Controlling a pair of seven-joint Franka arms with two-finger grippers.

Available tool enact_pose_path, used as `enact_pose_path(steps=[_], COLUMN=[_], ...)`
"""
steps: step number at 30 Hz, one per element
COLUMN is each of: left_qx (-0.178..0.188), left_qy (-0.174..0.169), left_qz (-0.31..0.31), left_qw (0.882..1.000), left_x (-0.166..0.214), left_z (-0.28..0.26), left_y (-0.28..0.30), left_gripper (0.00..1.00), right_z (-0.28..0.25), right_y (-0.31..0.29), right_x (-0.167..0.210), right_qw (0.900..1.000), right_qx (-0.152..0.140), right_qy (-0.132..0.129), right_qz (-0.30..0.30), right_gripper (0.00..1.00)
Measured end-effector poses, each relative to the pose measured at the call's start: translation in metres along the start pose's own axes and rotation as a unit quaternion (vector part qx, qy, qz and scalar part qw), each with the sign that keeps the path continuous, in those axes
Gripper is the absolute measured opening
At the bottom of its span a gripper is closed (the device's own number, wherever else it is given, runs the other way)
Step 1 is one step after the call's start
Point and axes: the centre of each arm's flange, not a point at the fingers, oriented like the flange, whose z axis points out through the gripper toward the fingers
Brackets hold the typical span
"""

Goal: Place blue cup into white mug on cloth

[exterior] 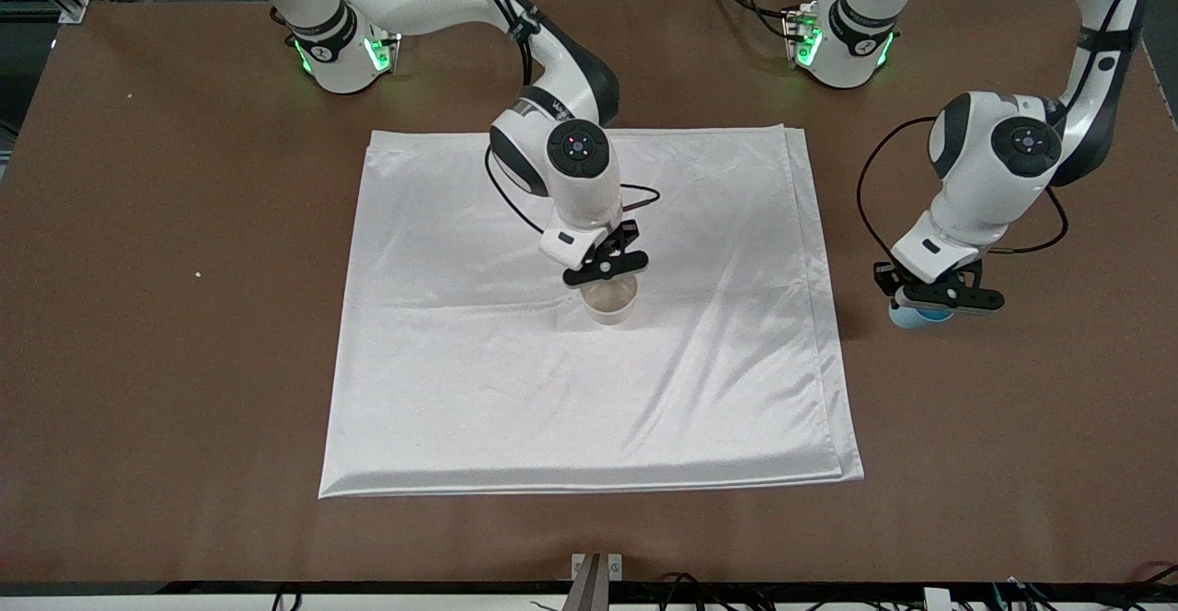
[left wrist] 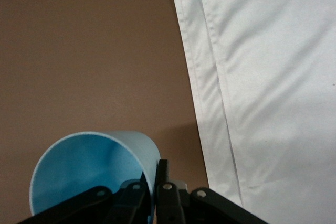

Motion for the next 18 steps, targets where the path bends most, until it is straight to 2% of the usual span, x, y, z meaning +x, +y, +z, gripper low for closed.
enact_pose_path(steps=[7,18], left_qx=[0.018,-0.002], left_qy=[-0.025,-0.063], left_qz=[0.0,-0.01], left_qw=[1.0,0.998], left_x=[0.011,0.043], left_z=[-0.073,-0.181], left_y=[0.003,0.019], left_gripper=[0.05,0.05], right_z=[0.027,0.046], right_y=[-0.02,-0.035], right_x=[-0.008,-0.006], right_qw=[1.0,1.0], right_qx=[0.004,0.006], right_qy=[0.003,0.005], right_qz=[-0.009,-0.01], right_gripper=[0.19,0.19])
